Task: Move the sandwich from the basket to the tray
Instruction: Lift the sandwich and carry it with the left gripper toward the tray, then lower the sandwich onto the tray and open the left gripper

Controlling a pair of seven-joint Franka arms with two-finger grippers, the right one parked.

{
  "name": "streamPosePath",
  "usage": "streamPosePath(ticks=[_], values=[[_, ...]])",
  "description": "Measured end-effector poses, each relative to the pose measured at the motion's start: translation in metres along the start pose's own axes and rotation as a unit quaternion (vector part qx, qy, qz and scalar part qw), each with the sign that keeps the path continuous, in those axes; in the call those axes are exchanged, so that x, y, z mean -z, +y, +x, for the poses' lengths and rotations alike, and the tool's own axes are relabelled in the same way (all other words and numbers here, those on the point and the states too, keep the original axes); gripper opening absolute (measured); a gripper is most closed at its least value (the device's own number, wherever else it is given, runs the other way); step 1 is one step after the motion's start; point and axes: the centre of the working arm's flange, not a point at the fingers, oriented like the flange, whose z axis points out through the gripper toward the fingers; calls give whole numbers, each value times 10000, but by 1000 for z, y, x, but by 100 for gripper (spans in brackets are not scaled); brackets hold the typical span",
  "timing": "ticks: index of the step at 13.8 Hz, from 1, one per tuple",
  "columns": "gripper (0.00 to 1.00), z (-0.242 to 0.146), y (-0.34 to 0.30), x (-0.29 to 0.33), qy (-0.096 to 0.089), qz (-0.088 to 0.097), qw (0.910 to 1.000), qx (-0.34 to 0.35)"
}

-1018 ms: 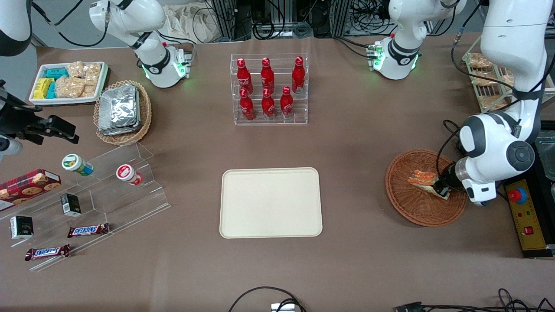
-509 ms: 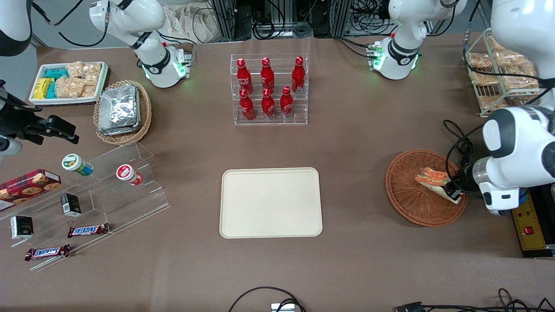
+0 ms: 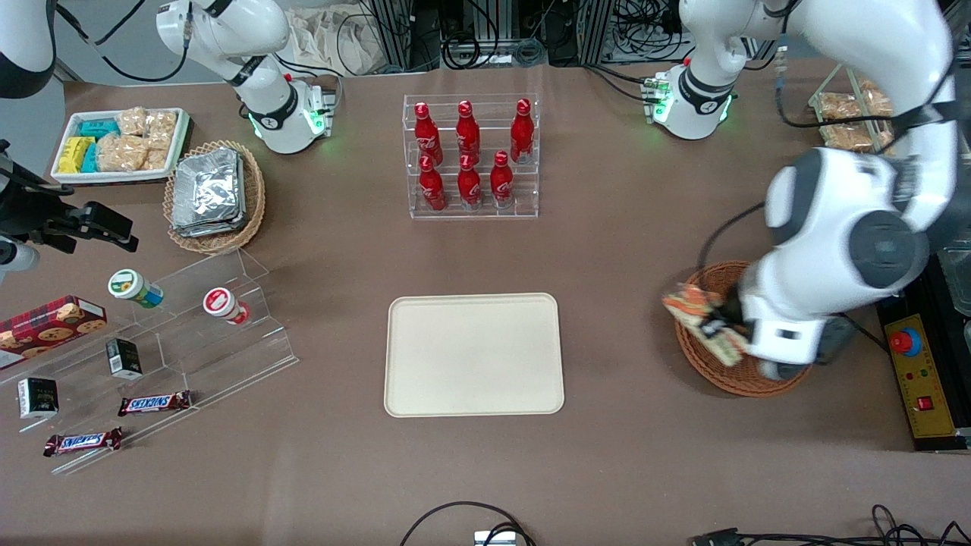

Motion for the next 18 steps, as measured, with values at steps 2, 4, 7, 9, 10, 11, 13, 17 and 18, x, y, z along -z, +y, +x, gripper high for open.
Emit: streamPosePath(ticks=[2, 4, 7, 9, 10, 11, 13, 17, 18], values=[[14, -42, 60, -33, -51, 113, 9986, -510], [14, -81, 116, -79, -81, 206, 9950, -970], [14, -116, 170, -157, 20, 128, 9902, -1389], [14, -119, 180, -185, 29, 119, 9863, -1643], [14, -116, 180, -192, 30, 124, 9838, -1790], [14, -112, 180, -197, 50, 112, 9816, -1907], [14, -109, 180, -204, 59, 110, 9789, -2038], [30, -115, 183, -208, 33, 117, 9753, -2204], [41, -115, 183, -207, 43, 102, 9754, -2202]])
